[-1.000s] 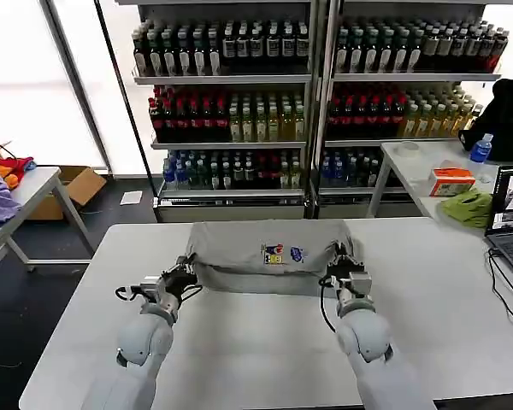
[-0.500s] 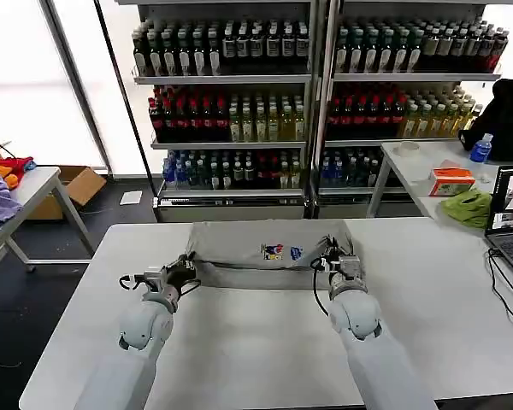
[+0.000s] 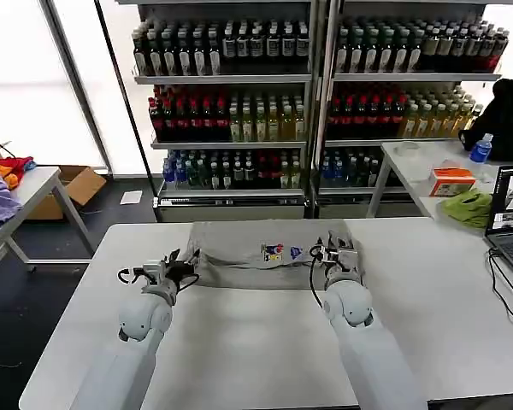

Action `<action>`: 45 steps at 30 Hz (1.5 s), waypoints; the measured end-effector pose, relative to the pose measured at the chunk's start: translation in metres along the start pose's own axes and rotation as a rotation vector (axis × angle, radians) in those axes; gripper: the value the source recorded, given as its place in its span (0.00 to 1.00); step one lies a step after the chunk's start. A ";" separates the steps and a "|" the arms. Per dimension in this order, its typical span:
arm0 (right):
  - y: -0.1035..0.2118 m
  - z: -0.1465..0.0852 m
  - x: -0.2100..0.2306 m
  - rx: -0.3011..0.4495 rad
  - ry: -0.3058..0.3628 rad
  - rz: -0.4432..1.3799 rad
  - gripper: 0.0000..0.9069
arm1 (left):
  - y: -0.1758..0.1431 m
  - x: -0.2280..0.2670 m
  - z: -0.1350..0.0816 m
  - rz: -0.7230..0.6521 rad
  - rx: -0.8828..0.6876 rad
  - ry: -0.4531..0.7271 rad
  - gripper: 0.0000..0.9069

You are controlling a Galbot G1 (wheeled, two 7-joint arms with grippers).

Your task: Fold and organize the clothes.

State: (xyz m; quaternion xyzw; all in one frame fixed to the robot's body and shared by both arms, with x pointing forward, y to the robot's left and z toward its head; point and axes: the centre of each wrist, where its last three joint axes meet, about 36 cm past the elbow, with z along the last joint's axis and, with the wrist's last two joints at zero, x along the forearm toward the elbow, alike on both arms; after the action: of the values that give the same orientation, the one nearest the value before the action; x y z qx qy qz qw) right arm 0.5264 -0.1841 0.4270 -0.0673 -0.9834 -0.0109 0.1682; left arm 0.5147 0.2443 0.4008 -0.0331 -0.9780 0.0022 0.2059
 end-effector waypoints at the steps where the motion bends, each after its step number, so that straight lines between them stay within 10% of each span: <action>1: -0.003 0.001 0.003 0.005 -0.001 0.007 1.00 | -0.001 0.002 0.000 0.000 -0.003 0.001 1.00; 36: -0.052 0.052 0.057 0.078 0.140 0.063 1.00 | -0.001 0.029 0.028 -0.024 -0.021 0.055 1.00; 37: -0.052 0.054 0.057 0.079 0.143 0.064 1.00 | -0.001 0.028 0.029 -0.023 -0.020 0.058 0.73; 39: -0.052 0.057 0.056 0.083 0.152 0.062 0.81 | -0.001 0.025 0.030 -0.024 -0.020 0.065 0.38; 40: -0.052 0.059 0.056 0.086 0.157 0.061 0.49 | -0.001 0.024 0.030 -0.024 -0.021 0.067 0.07; 41: -0.052 0.060 0.056 0.090 0.160 0.061 0.10 | -0.001 0.023 0.031 -0.024 -0.021 0.071 0.01; 45: -0.051 0.067 0.056 0.095 0.170 0.060 0.00 | 0.001 0.020 0.035 -0.029 -0.018 0.084 0.01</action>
State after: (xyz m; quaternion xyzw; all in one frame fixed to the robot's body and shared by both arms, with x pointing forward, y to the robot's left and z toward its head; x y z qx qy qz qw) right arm 0.4452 -0.2249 0.3824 -0.0876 -0.9625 0.0352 0.2544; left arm 0.4824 0.2468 0.3773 -0.0211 -0.9689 -0.0112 0.2464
